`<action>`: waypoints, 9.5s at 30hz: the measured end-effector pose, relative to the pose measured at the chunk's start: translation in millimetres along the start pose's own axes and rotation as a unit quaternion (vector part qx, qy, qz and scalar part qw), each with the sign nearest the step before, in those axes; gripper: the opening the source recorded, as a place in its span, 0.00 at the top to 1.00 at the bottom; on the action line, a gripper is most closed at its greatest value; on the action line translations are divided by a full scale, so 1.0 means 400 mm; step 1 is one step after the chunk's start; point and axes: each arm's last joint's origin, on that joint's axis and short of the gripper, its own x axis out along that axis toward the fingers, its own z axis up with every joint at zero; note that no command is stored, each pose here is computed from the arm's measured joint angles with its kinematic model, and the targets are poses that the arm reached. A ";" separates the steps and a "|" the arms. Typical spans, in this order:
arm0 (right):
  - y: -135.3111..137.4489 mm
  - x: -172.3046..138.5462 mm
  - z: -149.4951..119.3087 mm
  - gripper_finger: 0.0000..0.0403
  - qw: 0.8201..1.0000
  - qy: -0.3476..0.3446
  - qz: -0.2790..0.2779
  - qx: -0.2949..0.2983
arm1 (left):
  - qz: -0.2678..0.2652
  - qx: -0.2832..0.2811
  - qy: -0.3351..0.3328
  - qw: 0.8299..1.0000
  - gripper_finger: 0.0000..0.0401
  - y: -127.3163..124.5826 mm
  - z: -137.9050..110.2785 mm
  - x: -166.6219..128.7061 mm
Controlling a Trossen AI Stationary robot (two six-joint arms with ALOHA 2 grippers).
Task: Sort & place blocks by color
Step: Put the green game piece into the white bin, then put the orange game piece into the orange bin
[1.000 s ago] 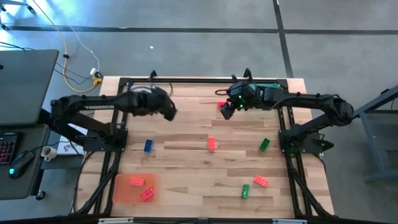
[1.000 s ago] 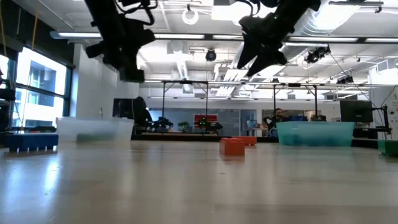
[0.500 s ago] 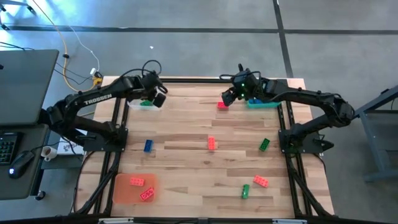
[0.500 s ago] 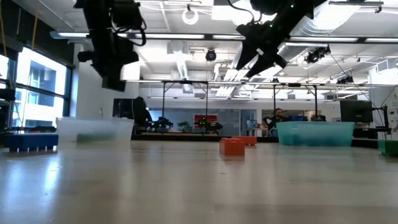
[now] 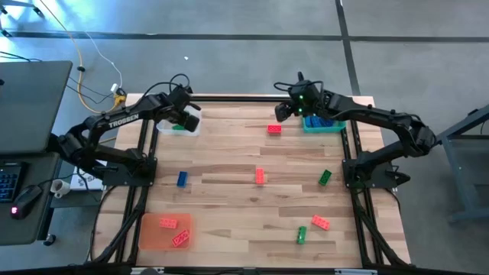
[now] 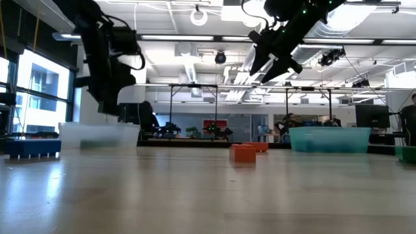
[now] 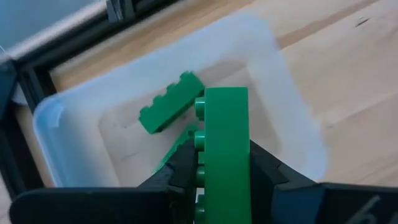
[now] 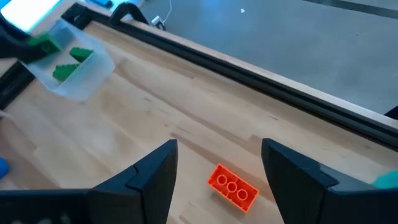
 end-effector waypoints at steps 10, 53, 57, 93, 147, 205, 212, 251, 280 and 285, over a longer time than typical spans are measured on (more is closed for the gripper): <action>-0.003 0.000 0.004 0.45 1.000 -0.005 0.000 0.015 | -0.006 -0.019 0.000 1.000 0.84 0.026 -0.017 0.043; -0.051 0.005 0.074 0.40 0.994 -0.058 0.090 -0.013 | -0.043 -0.030 -0.018 0.998 0.53 0.026 -0.003 0.044; -0.069 0.006 0.083 0.35 0.994 -0.069 0.076 -0.037 | -0.043 -0.032 -0.018 0.998 0.53 0.026 -0.001 0.041; -0.109 0.050 0.264 0.33 0.980 -0.051 0.043 -0.187 | -0.069 -0.033 -0.149 0.986 0.53 0.026 0.149 -0.119; -0.019 0.447 -0.074 0.33 0.794 0.436 0.049 -0.422 | -0.065 -0.002 -0.151 0.986 0.53 0.025 0.149 -0.119; 0.353 0.143 0.155 0.73 0.886 0.242 0.090 -0.386 | -0.187 0.102 -0.154 0.965 0.53 0.003 0.149 -0.125; 0.348 0.018 0.188 0.73 0.908 0.194 0.073 -0.365 | -0.232 0.122 -0.188 0.946 0.53 -0.027 0.159 -0.139; 0.335 -0.199 0.032 0.73 0.935 0.132 -0.053 -0.325 | -0.404 0.206 -0.409 0.792 0.53 -0.229 0.173 -0.283; 0.284 -0.204 -0.008 0.73 0.916 -0.099 0.266 -0.283 | -0.509 0.213 -0.400 0.731 0.30 -0.322 0.112 -0.348; 0.291 -0.207 -0.007 0.73 0.901 -0.104 0.299 -0.296 | -0.523 0.227 -0.406 0.714 0.30 -0.346 0.091 -0.366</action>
